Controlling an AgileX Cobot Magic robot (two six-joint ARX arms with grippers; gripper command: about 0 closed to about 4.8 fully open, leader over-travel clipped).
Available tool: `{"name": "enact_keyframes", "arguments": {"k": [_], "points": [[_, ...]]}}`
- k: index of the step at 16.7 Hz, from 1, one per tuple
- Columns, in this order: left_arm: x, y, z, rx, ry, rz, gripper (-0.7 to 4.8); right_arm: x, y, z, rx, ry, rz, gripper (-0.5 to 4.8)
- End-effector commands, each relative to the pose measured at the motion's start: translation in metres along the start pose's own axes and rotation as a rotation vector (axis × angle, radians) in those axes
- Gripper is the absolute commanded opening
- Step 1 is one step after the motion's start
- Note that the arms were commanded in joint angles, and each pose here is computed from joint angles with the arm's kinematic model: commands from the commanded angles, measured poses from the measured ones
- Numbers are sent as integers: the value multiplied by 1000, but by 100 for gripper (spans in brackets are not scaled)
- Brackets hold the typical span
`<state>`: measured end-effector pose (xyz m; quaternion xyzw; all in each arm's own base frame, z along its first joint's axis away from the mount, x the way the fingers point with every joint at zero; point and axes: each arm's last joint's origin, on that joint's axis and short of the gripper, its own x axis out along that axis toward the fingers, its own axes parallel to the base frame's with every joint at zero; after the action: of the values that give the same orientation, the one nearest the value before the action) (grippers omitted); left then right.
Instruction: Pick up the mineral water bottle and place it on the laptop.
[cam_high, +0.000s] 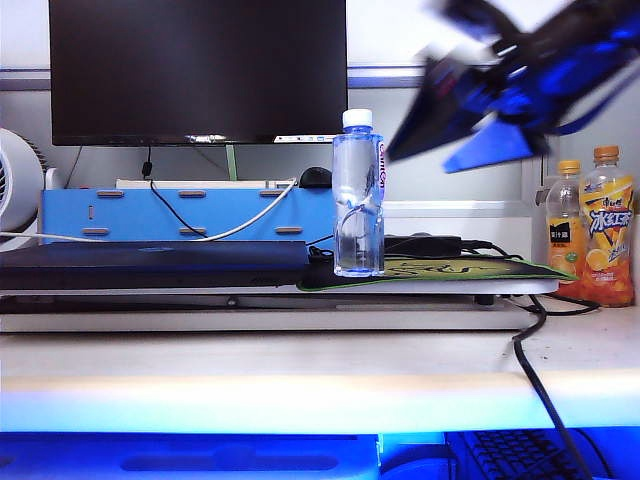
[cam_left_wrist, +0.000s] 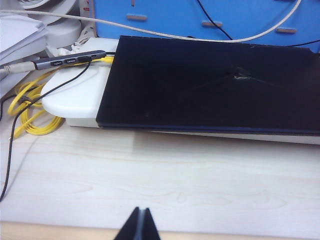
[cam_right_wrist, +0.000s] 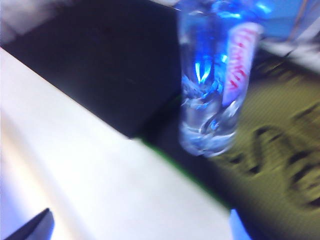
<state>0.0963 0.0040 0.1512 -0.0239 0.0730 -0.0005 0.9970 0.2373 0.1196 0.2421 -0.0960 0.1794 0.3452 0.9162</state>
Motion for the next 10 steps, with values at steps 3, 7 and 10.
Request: {"name": "enact_keyframes", "arguments": {"k": [3,7,10], "points": [[0,0,0,1,-3,-3,-2,14,1,15,-83,-137,-301,479],[0,0,0,1,-3,-3,-2,38,0,4,-80,-112,-258,479],[0,0,0,1,-3,-3,-2,56,-4,5,-79,-99,-256,479]]}}
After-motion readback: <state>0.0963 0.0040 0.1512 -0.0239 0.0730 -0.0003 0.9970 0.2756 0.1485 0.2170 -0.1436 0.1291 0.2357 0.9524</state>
